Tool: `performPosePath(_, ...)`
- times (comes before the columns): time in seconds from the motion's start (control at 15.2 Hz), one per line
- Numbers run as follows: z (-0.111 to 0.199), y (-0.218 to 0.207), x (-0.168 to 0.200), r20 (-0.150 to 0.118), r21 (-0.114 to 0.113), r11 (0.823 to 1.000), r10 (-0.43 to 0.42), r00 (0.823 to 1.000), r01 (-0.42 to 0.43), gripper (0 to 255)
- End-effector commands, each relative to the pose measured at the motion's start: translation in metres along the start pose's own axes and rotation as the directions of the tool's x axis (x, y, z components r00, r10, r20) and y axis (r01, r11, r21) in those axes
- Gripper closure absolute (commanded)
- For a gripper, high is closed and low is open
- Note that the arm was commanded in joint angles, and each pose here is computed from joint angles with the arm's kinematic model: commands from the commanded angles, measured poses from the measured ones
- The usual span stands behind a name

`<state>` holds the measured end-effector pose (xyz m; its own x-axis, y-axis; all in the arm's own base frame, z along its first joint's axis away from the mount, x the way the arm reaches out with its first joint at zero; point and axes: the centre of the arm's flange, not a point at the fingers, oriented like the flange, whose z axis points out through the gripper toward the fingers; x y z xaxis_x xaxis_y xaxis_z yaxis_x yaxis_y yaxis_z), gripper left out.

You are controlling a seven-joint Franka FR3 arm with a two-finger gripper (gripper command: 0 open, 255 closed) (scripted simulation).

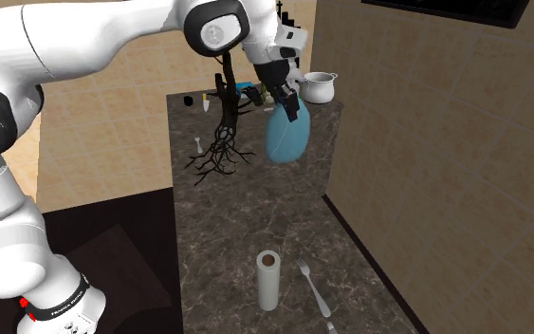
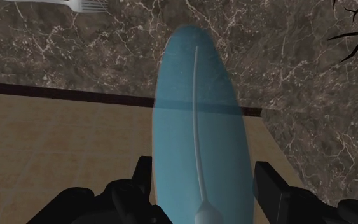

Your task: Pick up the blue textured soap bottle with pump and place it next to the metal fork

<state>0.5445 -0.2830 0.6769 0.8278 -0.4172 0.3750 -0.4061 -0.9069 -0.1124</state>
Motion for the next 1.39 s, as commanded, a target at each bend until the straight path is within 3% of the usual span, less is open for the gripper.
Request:
performPosePath(0.0, -0.005, -0.012, -0.004, -0.001, 0.000, 1.000, 0.000, 1.000, 0.000, 255)
performPosePath(1.32, -0.022, -0.252, -0.114, -0.001, 0.000, 1.000, 0.000, 1.000, 0.000, 255)
